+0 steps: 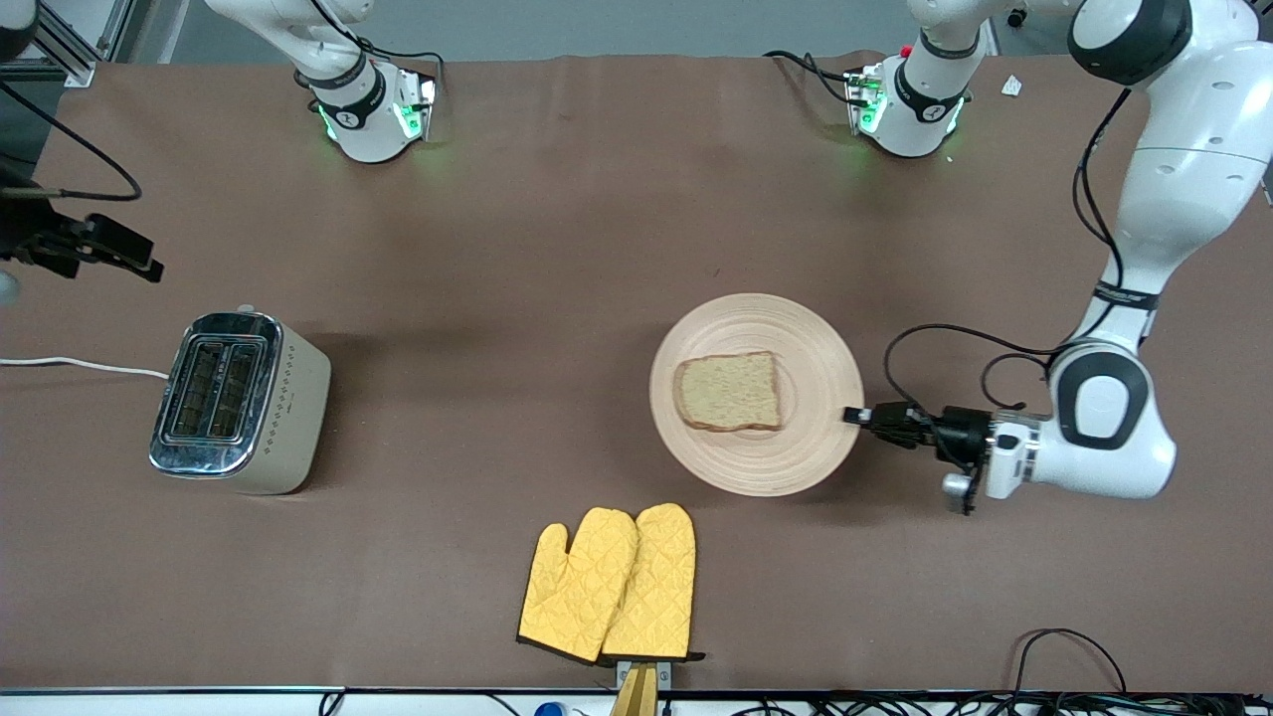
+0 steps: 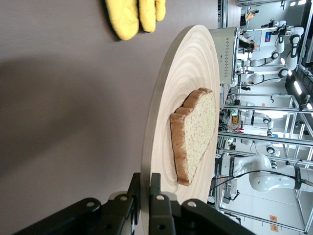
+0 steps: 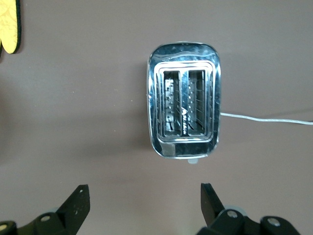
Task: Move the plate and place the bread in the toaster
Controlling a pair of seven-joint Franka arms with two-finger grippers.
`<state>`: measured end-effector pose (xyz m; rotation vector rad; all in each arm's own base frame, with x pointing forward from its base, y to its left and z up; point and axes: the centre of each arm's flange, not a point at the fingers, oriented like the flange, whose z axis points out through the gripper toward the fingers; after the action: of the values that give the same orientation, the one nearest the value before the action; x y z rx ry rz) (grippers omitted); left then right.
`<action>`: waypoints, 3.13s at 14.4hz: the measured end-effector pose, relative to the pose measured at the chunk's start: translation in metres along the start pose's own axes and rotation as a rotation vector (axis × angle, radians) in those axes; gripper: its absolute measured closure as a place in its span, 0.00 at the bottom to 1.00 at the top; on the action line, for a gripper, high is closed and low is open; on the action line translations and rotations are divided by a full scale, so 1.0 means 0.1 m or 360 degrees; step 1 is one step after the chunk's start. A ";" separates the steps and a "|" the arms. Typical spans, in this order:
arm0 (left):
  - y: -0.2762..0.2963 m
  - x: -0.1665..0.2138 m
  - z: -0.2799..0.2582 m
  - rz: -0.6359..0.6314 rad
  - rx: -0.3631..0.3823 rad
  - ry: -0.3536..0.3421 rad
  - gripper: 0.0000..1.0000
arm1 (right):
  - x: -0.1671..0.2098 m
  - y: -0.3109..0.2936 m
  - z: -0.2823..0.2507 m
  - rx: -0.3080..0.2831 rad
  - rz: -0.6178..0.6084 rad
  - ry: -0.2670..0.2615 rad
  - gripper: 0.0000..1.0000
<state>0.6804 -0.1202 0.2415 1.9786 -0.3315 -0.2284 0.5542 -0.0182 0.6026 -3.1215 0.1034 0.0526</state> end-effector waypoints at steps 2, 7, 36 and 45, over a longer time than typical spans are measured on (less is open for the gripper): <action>0.20 0.11 0.39 0.0040 0.0038 -0.0030 0.90 | 0.07 -0.16 0.28 0.0011 -0.0017 0.0014 0.00; 0.35 0.23 1.61 0.0067 0.0159 0.0010 0.90 | 0.24 -0.89 0.96 0.0057 0.0111 0.0044 0.00; 0.93 0.45 0.99 -0.0608 0.0594 0.0485 0.00 | -0.41 -2.84 3.67 0.0142 0.0100 0.0080 0.30; 2.48 -0.03 -0.02 -0.0649 0.1492 0.0421 0.00 | -0.52 -2.99 3.81 0.0129 0.0052 0.0059 0.54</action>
<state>0.6458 -0.2155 0.4683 2.9593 0.1957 -0.0581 0.5099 0.2906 0.2290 -3.0406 0.1530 -0.0085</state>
